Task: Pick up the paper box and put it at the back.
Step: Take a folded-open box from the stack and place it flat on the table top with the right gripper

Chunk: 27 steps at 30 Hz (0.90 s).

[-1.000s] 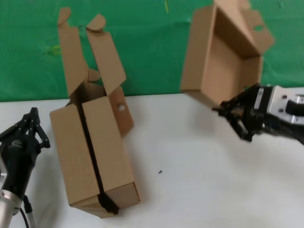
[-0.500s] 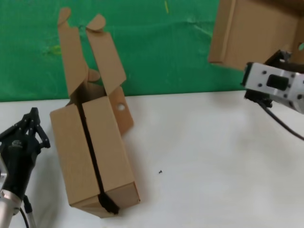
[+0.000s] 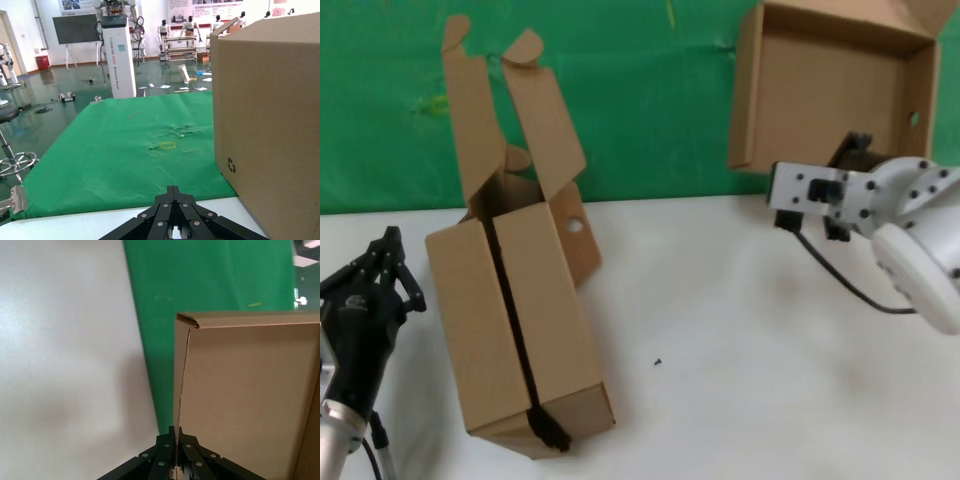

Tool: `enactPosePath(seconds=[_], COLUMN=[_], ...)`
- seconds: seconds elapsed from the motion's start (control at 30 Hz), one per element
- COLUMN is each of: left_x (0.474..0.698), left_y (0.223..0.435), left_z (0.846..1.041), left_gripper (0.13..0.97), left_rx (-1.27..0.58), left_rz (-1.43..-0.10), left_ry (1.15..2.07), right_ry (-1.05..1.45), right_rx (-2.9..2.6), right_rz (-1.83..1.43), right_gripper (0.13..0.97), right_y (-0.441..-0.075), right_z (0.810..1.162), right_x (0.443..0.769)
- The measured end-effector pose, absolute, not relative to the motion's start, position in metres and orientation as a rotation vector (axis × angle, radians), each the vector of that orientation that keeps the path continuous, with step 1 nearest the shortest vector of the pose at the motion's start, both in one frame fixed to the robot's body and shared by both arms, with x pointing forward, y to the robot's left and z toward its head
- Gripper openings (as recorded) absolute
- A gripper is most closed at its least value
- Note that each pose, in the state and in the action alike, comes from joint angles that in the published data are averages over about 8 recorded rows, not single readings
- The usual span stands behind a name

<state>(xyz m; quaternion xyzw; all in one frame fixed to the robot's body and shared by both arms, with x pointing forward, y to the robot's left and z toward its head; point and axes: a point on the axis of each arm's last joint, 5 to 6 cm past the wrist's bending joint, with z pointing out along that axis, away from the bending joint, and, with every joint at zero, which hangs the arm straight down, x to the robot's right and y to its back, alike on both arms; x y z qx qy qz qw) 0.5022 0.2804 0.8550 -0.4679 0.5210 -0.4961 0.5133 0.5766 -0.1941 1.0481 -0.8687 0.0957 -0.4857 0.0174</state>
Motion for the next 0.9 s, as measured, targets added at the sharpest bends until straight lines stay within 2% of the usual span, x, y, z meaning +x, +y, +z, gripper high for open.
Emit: enactPosePath(seconds=[0.4,0.9], left_x=[0.502,0.502], left_y=[0.28,0.28], left_z=[0.855,0.855], left_gripper=[0.143,0.143], left_rx=[-1.125,-1.125], left_rz=[-1.193,-1.193], left_ry=[1.253,1.253], right_ry=[0.193,0.142], right_rx=[-2.81,-2.815], right_rz=[-1.51,-1.59], right_gripper=[0.148,0.148], right_y=[-0.174,-0.163], right_z=[1.015,0.999], right_x=[0.604,0.637])
